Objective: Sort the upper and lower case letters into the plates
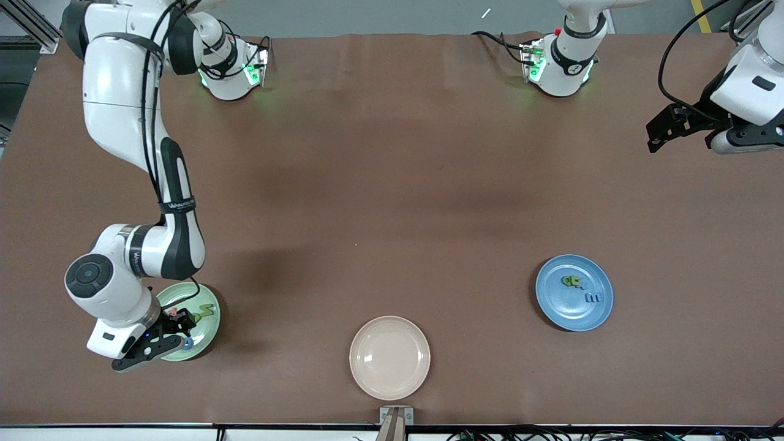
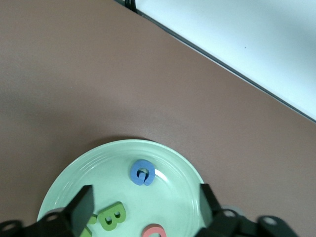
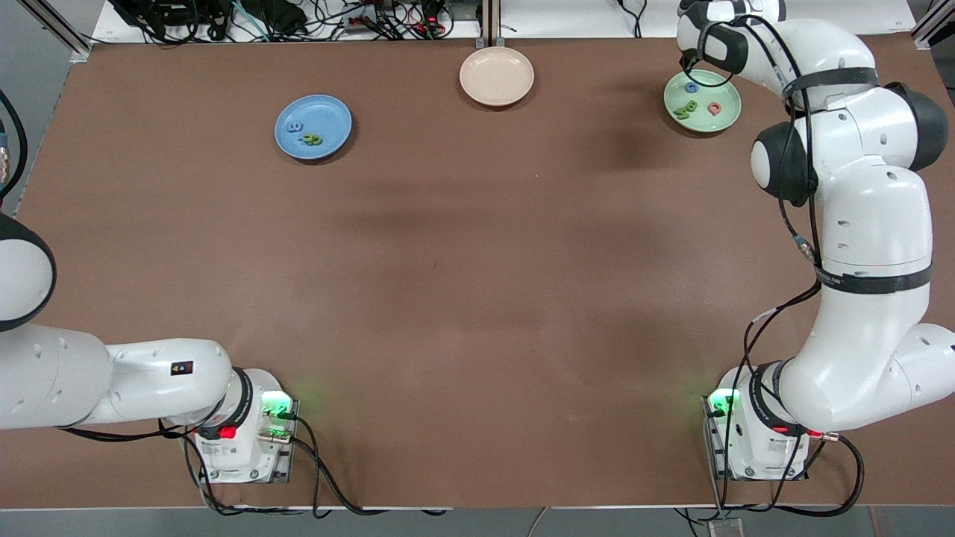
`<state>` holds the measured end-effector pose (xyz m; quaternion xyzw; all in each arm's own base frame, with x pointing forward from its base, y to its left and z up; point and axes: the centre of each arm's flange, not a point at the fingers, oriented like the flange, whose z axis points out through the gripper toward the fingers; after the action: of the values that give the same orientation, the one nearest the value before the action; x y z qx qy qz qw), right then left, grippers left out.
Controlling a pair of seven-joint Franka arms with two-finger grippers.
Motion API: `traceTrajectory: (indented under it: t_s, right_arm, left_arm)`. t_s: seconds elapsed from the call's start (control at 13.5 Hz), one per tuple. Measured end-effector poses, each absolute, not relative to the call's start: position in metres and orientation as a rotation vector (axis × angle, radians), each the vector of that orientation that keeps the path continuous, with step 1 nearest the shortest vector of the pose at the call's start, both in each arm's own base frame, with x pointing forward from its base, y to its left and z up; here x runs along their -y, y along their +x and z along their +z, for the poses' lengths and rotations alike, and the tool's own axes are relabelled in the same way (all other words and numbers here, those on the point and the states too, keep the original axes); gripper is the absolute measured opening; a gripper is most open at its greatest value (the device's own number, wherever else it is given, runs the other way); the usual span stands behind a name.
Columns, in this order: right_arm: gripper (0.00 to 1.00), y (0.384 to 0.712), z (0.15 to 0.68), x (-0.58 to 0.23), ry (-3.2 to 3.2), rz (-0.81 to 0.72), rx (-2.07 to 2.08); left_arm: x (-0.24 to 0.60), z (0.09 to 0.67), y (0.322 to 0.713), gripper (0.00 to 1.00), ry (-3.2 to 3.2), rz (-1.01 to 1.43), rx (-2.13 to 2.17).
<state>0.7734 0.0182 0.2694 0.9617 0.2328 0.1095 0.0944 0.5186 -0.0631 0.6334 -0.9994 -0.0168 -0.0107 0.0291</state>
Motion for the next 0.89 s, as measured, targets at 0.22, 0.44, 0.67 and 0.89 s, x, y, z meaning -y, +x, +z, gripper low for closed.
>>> traceTrajectory:
  t_s: [0.22,0.44,0.67,0.89]
  right_arm:
    - [1.0,0.769,0.311,-0.022,2.91,0.268,-0.643]
    - [1.0,0.748,0.403,-0.02,3.022,0.197,-0.465]
    - [1.0,0.711,0.5,-0.012,3.113,0.18,-0.282]
    - [1.0,0.682,0.556,0.002,3.162,0.181,-0.173]
  left_arm:
    - [0.063,0.633,0.518,1.0,-3.082,-0.028,0.051]
    - [0.073,0.631,0.516,1.0,-3.079,-0.003,0.021]
    - [0.085,0.631,0.512,1.0,-3.076,0.002,-0.013]
    - [0.086,0.636,0.509,1.0,-3.074,-0.008,-0.015]
